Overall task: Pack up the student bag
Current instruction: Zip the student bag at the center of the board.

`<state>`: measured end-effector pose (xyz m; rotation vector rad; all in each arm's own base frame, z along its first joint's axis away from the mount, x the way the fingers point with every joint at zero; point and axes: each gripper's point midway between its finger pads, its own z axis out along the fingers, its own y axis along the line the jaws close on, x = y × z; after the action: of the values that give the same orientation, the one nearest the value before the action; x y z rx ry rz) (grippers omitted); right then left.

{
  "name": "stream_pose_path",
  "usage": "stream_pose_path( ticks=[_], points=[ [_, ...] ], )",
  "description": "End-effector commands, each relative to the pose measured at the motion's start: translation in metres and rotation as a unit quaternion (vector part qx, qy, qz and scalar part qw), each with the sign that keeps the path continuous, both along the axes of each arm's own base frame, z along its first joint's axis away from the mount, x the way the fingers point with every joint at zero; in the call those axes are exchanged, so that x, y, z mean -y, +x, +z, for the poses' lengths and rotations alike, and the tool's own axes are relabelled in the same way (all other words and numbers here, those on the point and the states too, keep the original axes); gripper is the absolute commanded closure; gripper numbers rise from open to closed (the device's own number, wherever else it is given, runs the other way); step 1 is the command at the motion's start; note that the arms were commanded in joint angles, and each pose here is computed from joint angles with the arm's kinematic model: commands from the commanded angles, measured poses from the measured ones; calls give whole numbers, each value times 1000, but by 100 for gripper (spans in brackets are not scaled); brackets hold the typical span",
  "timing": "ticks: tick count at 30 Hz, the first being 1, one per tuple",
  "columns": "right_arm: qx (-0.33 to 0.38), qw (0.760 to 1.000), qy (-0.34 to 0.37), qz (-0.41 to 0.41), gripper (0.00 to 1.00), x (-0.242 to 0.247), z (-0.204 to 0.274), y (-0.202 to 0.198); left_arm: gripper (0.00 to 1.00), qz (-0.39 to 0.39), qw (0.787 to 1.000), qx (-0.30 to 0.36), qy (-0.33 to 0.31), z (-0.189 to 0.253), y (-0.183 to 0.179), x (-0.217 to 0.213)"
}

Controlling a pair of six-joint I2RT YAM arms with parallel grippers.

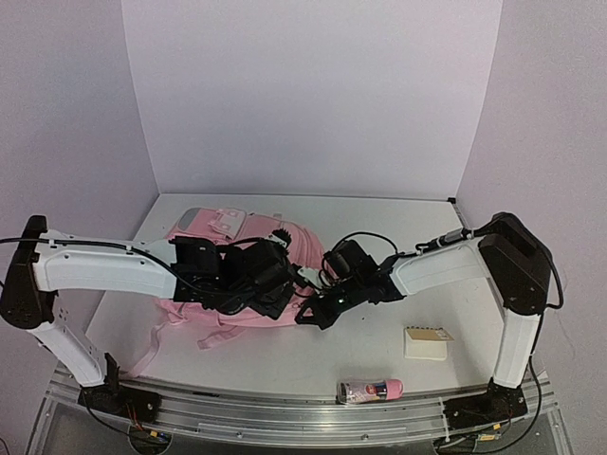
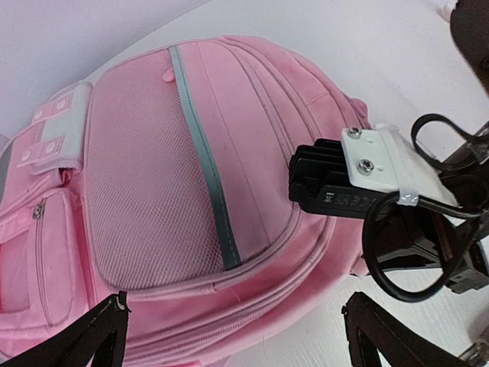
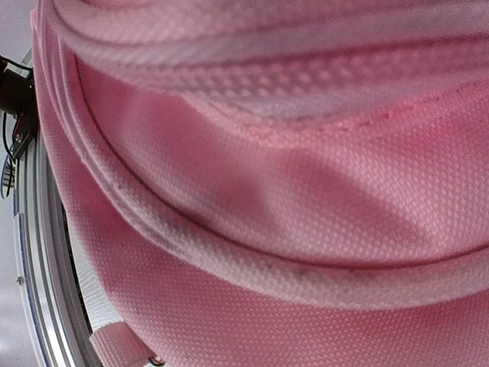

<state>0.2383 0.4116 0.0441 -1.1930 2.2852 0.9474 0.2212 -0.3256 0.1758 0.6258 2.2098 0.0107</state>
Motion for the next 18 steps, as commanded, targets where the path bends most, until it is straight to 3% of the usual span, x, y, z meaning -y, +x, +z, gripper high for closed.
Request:
stream_pose_path(
  ticks=[1, 4, 9, 12, 16, 18],
  points=[
    [8, 999, 43, -26, 100, -9, 28, 10, 5, -66, 997, 25, 40, 4, 27, 13],
    [6, 999, 45, -30, 100, -10, 29, 10, 11, -89, 995, 15, 39, -2, 35, 13],
    [6, 998, 50, -36, 100, -13, 34, 14, 14, -155, 986, 0, 67, -14, 30, 25],
    [3, 998, 50, -39, 100, -14, 33, 15, 14, -181, 978, -42, 92, -31, 21, 29],
    [2, 998, 48, -46, 100, -15, 32, 17, 17, -176, 977, -46, 113, -42, 22, 22],
    [-1, 998, 48, -48, 100, -15, 31, 17, 25, -169, 977, -35, 124, -43, 30, 17]
  ],
)
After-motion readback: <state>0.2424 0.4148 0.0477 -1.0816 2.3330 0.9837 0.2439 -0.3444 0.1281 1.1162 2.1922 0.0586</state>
